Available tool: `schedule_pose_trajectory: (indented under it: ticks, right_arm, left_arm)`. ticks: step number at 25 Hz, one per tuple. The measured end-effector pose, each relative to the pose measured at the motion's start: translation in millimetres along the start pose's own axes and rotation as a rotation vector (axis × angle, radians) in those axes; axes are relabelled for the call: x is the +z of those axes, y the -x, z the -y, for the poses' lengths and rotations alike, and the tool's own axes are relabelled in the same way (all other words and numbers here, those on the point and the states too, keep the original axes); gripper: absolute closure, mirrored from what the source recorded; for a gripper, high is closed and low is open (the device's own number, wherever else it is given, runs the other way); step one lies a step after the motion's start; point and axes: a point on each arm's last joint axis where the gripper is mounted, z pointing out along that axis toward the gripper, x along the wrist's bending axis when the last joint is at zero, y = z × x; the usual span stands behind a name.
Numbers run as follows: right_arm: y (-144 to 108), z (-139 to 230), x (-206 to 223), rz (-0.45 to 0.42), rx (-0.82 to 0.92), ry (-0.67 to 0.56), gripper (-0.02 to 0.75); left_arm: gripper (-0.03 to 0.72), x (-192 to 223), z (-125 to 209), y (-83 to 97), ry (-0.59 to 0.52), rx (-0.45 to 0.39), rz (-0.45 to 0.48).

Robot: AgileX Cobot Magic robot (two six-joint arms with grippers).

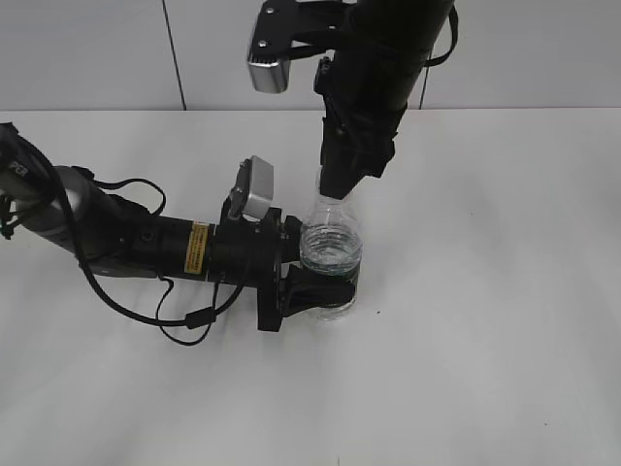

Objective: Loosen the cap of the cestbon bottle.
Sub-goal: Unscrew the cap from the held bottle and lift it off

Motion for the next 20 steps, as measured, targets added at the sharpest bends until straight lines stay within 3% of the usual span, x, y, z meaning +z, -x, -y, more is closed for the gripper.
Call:
schedule_pose_trajectory:
  ticks: [5, 20]
  right_arm:
    - [-0.1, 0.0, 0.0, -0.001, -0.092, 0.0, 0.442]
    - [0.0, -0.4, -0.6, 0.001, -0.105, -0.001, 0.421]
  left_arm:
    - [0.27, 0.0, -0.1, -0.1, 0.0, 0.003, 0.001]
    - [0.272, 0.0, -0.1, -0.1, 0.0, 0.002, 0.001]
